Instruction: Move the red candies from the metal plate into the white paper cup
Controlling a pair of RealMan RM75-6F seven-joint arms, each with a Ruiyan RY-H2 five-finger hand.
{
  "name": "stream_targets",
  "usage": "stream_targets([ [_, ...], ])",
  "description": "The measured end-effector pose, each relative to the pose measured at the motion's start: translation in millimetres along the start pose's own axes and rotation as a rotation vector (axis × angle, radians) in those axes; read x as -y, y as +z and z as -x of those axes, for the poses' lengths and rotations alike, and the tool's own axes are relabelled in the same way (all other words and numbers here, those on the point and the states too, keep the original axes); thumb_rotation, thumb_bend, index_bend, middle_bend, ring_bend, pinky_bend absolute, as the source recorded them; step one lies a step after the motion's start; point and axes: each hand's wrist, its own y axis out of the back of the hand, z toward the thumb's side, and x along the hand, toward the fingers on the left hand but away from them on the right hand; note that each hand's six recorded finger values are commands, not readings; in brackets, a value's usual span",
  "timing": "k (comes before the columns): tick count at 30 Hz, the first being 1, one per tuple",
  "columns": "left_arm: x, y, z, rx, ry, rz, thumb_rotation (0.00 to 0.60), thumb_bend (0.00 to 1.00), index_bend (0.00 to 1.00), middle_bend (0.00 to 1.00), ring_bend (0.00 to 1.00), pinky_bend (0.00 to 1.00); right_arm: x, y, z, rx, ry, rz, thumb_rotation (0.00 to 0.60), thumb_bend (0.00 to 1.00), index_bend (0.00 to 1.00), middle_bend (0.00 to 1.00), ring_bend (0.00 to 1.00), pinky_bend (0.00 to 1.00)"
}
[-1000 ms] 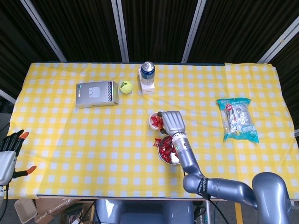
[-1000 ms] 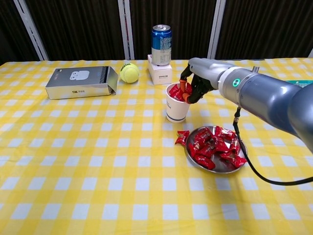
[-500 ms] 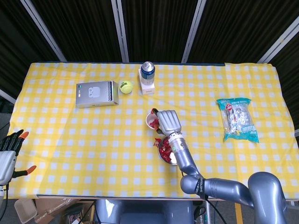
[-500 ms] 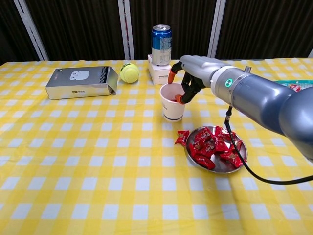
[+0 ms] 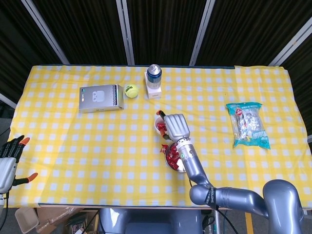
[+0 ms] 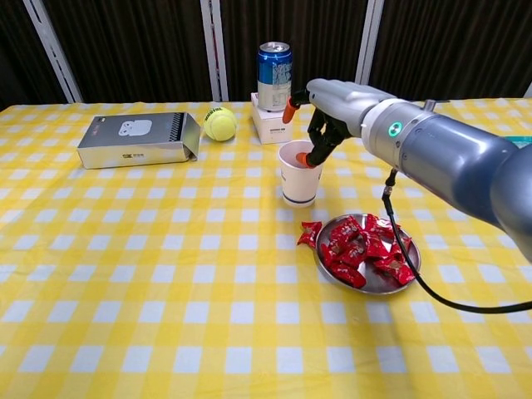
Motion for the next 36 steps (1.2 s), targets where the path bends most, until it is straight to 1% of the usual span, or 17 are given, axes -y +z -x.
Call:
stream_targets([
  [4,-0.5,-0.2,0.0,-0.001,0.000,0.005,0.600,0.01,0.00,0.00,0.00,0.00,-3.2,1.2,-12.9,-0.013,0.013,-0.006,0.600,0.41,0.27,0.79,0.94,1.00],
  [6,-0.6,-0.1,0.2,-0.001,0.000,0.007,0.600,0.01,0.00,0.00,0.00,0.00,-3.4,-0.7,-23.8,-0.018,0.030,-0.021,0.600,0.41,0.24,0.79,0.94,1.00],
  [8,-0.6,0.0,0.5,0.000,0.000,0.008,0.600,0.01,0.00,0.00,0.00,0.00,-1.8,-4.5,-35.0,-0.019,0.053,-0.042,0.600,0.40,0.20,0.79,0.94,1.00],
  [10,-1.1,0.3,0.8,0.002,0.002,0.007,0.600,0.01,0.00,0.00,0.00,0.00,2.3,-10.4,-50.2,-0.015,0.087,-0.065,0.600,0.39,0.17,0.79,0.94,1.00],
  [13,-1.4,1.0,1.5,0.008,0.005,0.004,0.600,0.01,0.00,0.00,0.00,0.00,12.2,-22.8,-75.9,0.003,0.147,-0.087,0.600,0.38,0.16,0.79,0.94,1.00],
  [16,-1.9,2.1,2.7,0.016,0.009,0.000,0.600,0.01,0.00,0.00,0.00,0.00,21.1,-34.3,-92.8,0.025,0.183,-0.103,0.600,0.37,0.13,0.79,0.94,1.00],
  [19,-2.0,2.9,4.7,0.023,0.012,-0.003,0.600,0.01,0.00,0.00,0.00,0.00,29.1,-43.8,-104.6,0.045,0.201,-0.117,0.600,0.36,0.12,0.79,0.94,1.00],
  [27,-2.1,3.4,6.5,0.030,0.017,-0.005,0.600,0.01,0.00,0.00,0.00,0.00,48.4,-62.6,-116.3,0.094,0.242,-0.155,0.600,0.36,0.11,0.79,0.94,1.00],
  [36,-1.8,2.9,6.4,0.028,0.016,-0.008,0.600,0.01,0.00,0.00,0.00,0.00,59.7,-76.5,-116.4,0.134,0.278,-0.173,0.600,0.36,0.11,0.79,0.94,1.00],
])
